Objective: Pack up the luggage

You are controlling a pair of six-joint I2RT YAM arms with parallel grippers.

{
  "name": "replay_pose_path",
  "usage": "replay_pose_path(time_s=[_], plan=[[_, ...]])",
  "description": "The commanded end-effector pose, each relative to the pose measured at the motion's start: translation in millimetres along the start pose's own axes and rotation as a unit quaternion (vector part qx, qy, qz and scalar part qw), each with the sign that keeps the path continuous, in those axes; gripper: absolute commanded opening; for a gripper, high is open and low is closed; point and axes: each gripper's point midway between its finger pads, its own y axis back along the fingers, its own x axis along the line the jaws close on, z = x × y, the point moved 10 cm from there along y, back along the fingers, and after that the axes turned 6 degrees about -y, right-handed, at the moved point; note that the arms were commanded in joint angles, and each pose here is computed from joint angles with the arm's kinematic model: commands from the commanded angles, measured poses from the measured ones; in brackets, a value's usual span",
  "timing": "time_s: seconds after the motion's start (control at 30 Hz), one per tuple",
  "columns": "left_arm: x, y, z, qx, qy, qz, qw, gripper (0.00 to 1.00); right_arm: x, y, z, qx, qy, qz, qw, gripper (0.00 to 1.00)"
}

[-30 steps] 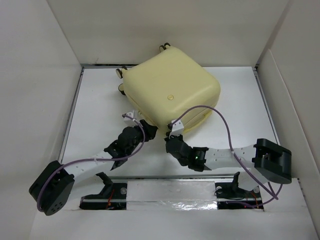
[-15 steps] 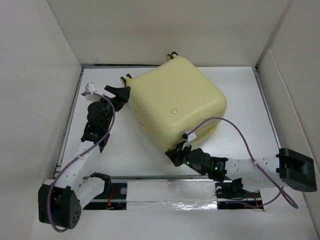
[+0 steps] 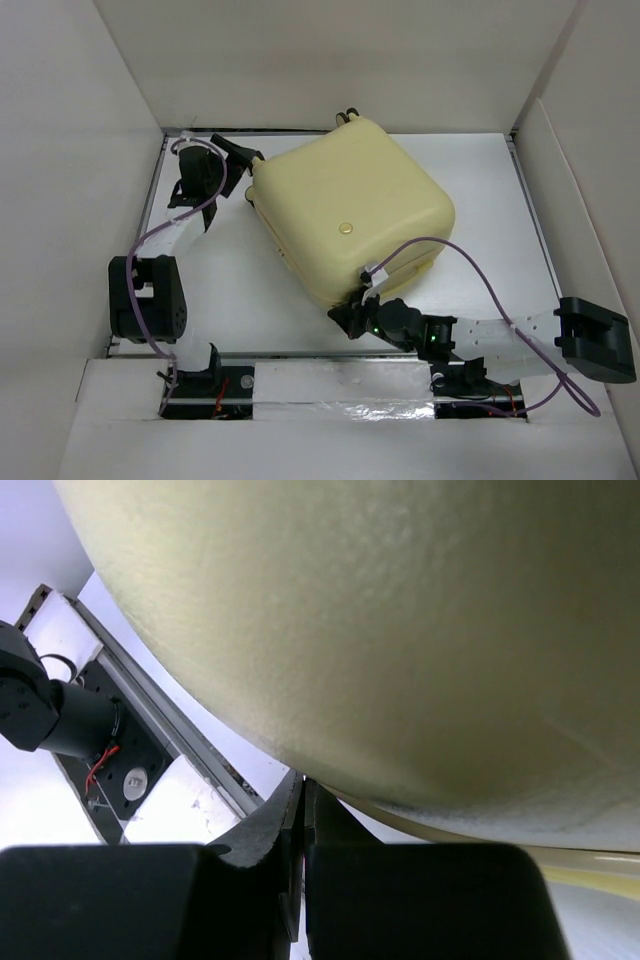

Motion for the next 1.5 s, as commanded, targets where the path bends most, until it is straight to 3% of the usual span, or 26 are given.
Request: replay_pose_path(time_s=[0.0,0.43,0.8,0.83,0.93,0.97,1.0,1.2,1.23,1.3,1.47], plan=[[-18.8,-4.7,10.8,0.007,-0.005,-0.04,0.999,0.84,47.0,-0.7,32.4,-0.056,-0.044,0.118,0.99,0.0],[-21.3,-47.2,0.2,0.043,0.076,-0.113,0.99,0.81,43.9,-0.5,28.6,-0.048,-0.041,0.114,0.991,0.0],[-42.2,-77.7,-3.6,0.055,0.109,-0.153,0.981,0.66,40.5,-3.3,25.6,-0.039,-0.043,0.109,0.992,0.0],[-42.0,-78.4,-3.6,0.053,0.11,-0.155,0.98,0.62,40.1,-2.5,25.8,-0.04,-0.043,0.109,0.992,0.0],[-39.6,-77.7,-5.7,0.043,0.111,-0.171,0.978,0.33,37.1,-2.9,27.6,-0.045,-0.044,0.104,0.993,0.0],[-40.1,-73.6,-5.7,0.037,0.112,-0.178,0.977,0.04,37.3,-2.2,27.6,-0.044,-0.044,0.106,0.992,0.0],[-44.9,-67.4,-2.1,0.016,0.106,-0.207,0.972,0.0,34.4,-2.4,30.1,-0.047,-0.047,0.104,0.992,0.0],[-3.6,-7.1,15.5,-0.109,0.09,-0.168,0.976,0.0,9.1,9.7,67.7,-0.1,-0.056,0.111,0.987,0.0],[16.7,3.8,-1.7,-0.109,0.094,-0.142,0.979,0.0,6.9,12.4,75.0,-0.105,-0.052,0.114,0.987,0.0],[15.0,33.3,-1.6,-0.151,0.075,-0.151,0.974,0.0,-8.0,19.5,98.9,-0.135,-0.035,0.085,0.987,0.0],[43.6,93.4,-64.3,-0.149,0.053,-0.136,0.978,0.0,-25.3,36.2,165.3,-0.185,0.012,0.045,0.982,0.0]])
